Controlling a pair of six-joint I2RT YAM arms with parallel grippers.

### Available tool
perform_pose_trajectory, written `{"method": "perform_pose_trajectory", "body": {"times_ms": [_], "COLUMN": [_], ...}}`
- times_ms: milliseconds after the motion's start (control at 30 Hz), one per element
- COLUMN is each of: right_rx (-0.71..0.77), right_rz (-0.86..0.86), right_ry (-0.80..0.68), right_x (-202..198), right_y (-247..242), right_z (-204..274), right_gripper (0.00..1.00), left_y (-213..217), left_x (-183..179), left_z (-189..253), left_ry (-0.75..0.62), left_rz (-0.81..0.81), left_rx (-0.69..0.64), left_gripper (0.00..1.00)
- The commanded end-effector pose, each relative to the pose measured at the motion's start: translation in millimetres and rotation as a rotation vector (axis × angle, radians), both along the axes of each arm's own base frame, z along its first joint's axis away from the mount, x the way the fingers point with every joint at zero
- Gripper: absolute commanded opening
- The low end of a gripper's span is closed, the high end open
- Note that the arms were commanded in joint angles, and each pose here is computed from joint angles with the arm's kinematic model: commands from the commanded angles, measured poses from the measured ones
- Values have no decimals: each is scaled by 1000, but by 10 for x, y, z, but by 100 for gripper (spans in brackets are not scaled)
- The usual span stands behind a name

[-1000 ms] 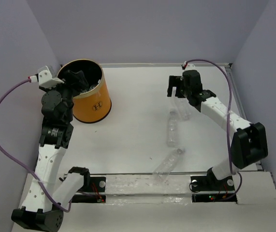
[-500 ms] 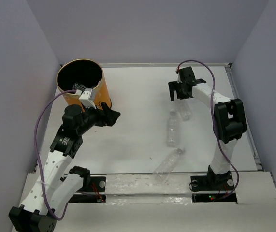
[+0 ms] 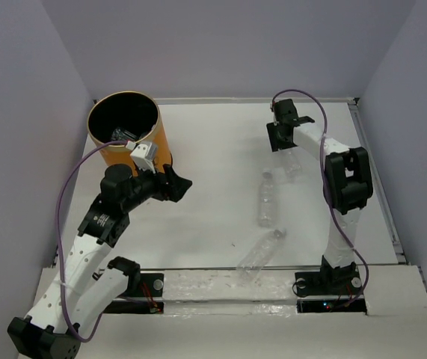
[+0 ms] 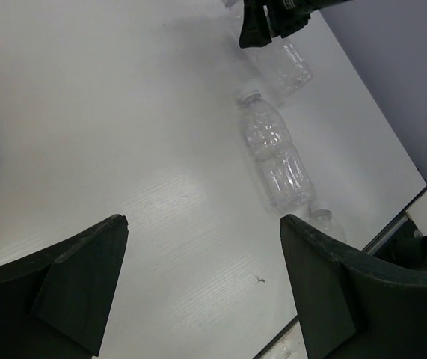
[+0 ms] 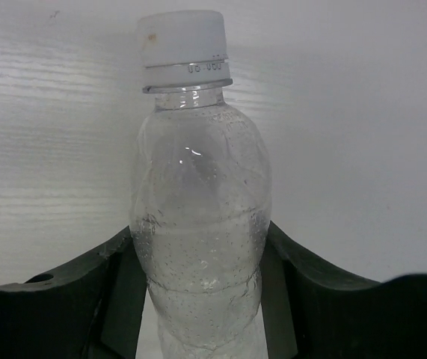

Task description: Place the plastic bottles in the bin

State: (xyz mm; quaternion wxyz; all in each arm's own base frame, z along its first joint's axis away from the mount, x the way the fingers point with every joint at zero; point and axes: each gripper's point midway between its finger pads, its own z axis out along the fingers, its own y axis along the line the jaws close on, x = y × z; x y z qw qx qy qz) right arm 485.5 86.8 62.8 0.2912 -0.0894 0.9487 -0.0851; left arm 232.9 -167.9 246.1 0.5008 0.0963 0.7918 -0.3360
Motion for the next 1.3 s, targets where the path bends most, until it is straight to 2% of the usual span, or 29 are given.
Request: {"method": "perform_pose_trajectory", "body": {"times_ms": [0,167,267,300,367,400,433,467,500,533,767,900,933,967,1000,1033,1133,1167,1233,1267], "right_rx": [-2,164,302,377,456,482,557,604,644,741,1115,1290,1315,1312,1330,1371,1387,1370,1334,1308], "right_rz": [-39,99,256,330,399,435,476,517,531,580,770,801,805,798,794,785,711,659,650,657], "right_ry": [-303,-573,-701,-778,-839,-834,-909,-928,-913,-984,-1144,-1245,-1270,-1264,-1275,-1328,-1334,-1316,-1292,-1256], "right_x": [220,5,-171,-297,-384,-339,-456,-505,-450,-596,-989,-1090,-1136,-1011,-1038,-1119,-958,-833,-751,-711], "right_y": [-110,595,1391,1759,2116,2349,2559,2726,2948,3135,3983,4214,4278,4420,4496,4453,4500,4538,4604,4673], "right_z": [1252,2459,3058,3435,3743,3703,4099,4212,4129,4460,4824,4951,4958,4716,4676,4846,4654,4461,4284,4143], "right_gripper": [50,49,49,49,49,49,49,49,49,49,48,48,48,48,48,48,48,50,53,63], "left_y": [-59,-169,-249,-253,-230,-206,-208,-201,-197,-199,-229,-278,-292,-306,-318,-330,-354,-358,-363,-362], "left_x": [-45,-116,-203,-212,-236,-232,-253,-285,-304,-336,-458,-514,-529,-532,-547,-565,-596,-592,-595,-594], "left_z": [163,49,-82,-132,-348,-419,-472,-614,-650,-760,-1029,-1090,-1101,-1111,-1126,-1143,-1197,-1199,-1203,-1210], "left_ry": [-53,1,66,103,167,190,232,274,291,336,438,474,481,486,492,500,518,519,516,518], "left_rz": [-43,-86,-105,-88,-56,-29,-9,4,12,26,28,9,-1,-8,-18,-29,-44,-43,-46,-44], "left_rx": [-27,-94,-161,-184,-189,-194,-224,-229,-242,-258,-271,-270,-269,-271,-271,-269,-258,-257,-253,-255], "left_gripper": [93,93,93,93,93,93,93,93,93,93,93,94,94,94,94,94,94,94,94,94]}}
